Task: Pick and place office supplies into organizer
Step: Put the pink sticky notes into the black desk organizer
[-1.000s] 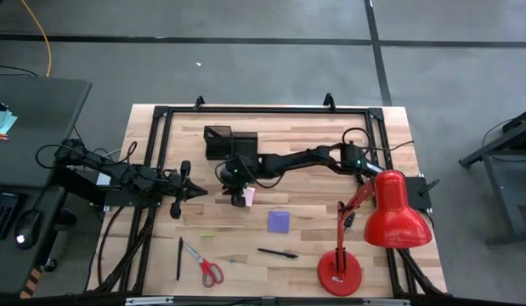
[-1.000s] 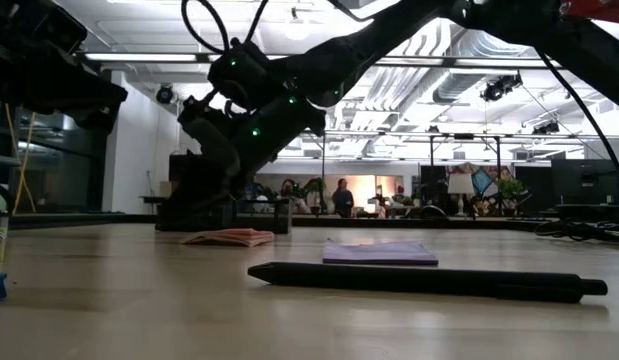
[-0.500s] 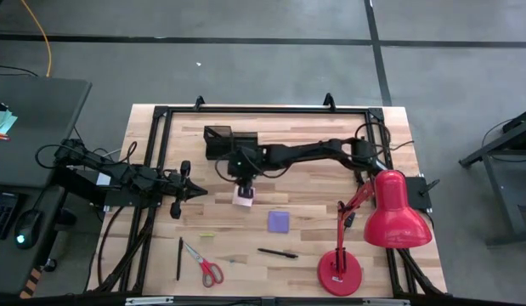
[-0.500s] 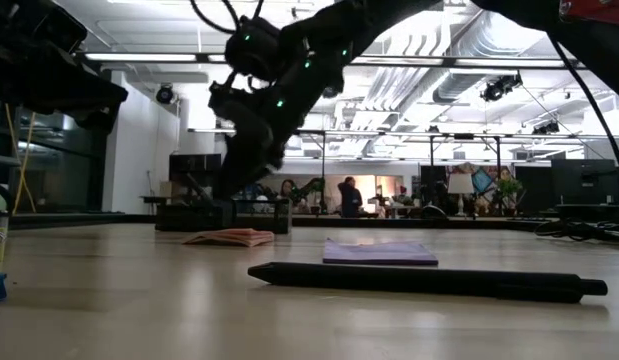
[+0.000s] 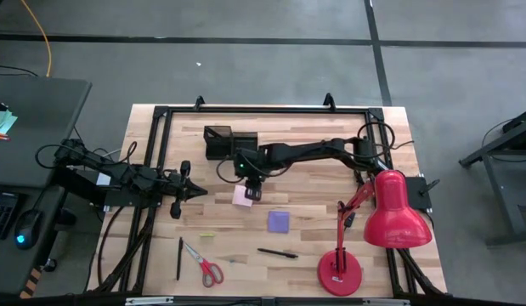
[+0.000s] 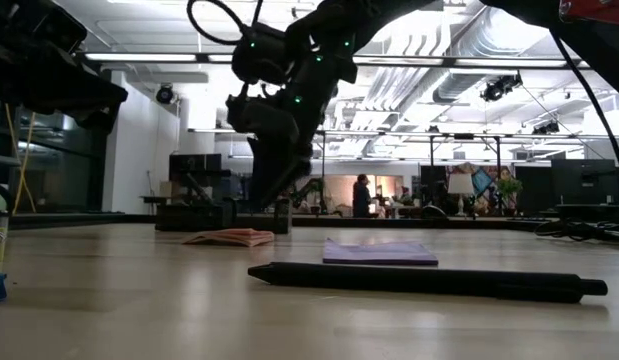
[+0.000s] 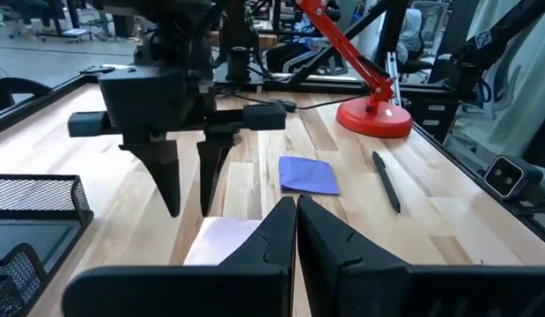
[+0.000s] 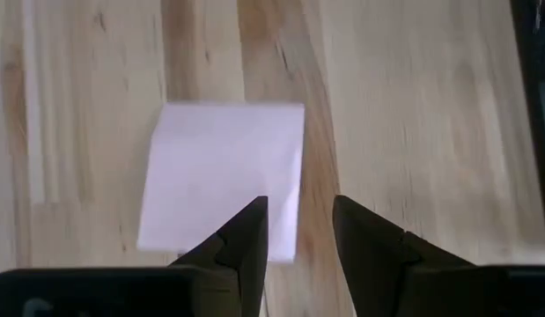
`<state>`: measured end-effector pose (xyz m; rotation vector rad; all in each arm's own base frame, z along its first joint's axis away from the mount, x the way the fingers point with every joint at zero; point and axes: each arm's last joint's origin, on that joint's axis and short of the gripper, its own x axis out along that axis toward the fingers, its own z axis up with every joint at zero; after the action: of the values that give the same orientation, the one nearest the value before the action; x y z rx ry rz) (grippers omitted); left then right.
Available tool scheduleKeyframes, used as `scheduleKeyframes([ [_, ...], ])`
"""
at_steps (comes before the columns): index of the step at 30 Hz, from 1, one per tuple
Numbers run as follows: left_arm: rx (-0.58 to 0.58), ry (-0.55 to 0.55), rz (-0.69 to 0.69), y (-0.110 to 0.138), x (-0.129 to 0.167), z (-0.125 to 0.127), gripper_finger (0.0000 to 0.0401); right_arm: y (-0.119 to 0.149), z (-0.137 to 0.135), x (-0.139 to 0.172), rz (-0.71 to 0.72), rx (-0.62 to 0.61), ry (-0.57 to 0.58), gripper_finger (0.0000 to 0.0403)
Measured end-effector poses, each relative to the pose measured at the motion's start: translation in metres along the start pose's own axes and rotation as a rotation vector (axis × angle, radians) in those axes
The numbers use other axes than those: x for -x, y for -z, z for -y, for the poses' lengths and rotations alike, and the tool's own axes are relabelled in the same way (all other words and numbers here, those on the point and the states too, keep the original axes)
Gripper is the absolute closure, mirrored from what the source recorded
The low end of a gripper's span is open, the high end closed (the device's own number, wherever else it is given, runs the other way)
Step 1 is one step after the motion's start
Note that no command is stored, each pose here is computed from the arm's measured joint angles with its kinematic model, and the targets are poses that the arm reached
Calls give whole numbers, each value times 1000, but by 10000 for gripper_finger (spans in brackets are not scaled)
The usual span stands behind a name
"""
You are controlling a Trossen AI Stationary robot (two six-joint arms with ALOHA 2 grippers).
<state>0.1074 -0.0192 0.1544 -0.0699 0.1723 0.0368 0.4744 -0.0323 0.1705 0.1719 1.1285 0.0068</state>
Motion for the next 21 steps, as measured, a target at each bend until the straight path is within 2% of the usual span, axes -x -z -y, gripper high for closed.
scheduleKeyframes([
  [7, 0, 1, 0, 0, 0, 0, 400, 7, 1, 1, -74, -124, 13, 279],
  [14, 0, 1, 0, 0, 0, 0, 400, 8, -4, 1, -106, -226, -133, 279],
  [17, 0, 1, 0, 0, 0, 0, 400, 7, -2, 1, -89, -233, -108, 279],
  [21, 0, 1, 0, 0, 0, 0, 400, 4, 0, 1, -45, -221, -21, 279],
])
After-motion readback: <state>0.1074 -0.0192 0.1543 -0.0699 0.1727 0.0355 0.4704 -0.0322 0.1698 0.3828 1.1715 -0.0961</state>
